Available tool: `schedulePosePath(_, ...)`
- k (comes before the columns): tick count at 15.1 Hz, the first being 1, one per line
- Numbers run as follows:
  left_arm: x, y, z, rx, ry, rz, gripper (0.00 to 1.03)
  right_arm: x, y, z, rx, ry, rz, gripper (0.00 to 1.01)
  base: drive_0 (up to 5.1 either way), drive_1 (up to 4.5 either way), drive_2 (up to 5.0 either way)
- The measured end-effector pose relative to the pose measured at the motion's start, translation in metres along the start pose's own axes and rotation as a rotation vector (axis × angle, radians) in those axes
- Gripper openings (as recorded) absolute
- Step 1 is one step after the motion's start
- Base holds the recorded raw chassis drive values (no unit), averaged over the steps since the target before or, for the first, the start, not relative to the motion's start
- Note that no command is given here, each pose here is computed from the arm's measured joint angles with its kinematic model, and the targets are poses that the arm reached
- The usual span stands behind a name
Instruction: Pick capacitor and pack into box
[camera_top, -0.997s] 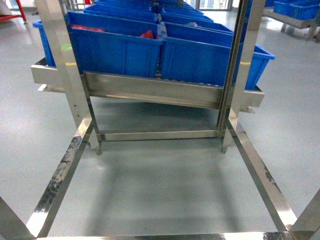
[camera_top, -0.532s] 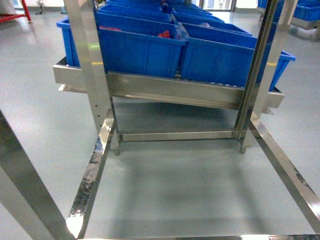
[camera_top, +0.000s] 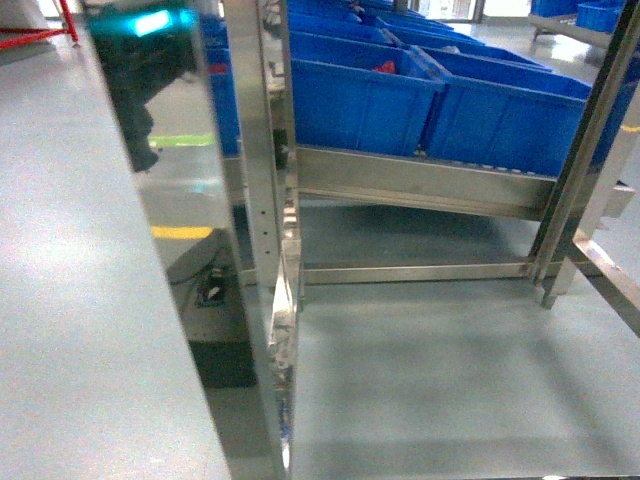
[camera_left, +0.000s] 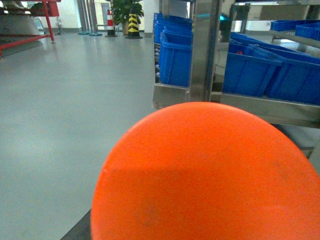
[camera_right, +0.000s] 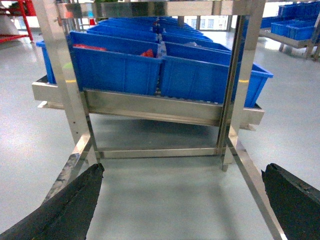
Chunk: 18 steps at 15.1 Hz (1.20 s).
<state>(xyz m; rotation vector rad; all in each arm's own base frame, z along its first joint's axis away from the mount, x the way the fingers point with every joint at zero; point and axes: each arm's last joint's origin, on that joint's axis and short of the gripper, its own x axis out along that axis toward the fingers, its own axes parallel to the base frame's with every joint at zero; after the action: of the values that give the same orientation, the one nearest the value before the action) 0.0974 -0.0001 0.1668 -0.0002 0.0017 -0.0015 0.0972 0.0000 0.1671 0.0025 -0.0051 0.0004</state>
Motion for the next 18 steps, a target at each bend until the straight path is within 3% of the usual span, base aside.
schedulePosePath(18, 0.0000, 0.0001, 0.0000, 0.000, 0.000, 0.003, 0.44, 0.0000, 0.0000, -0.0003, 0.000, 0.003, 0.000, 0.98, -5.0, 2.49, 2.5)
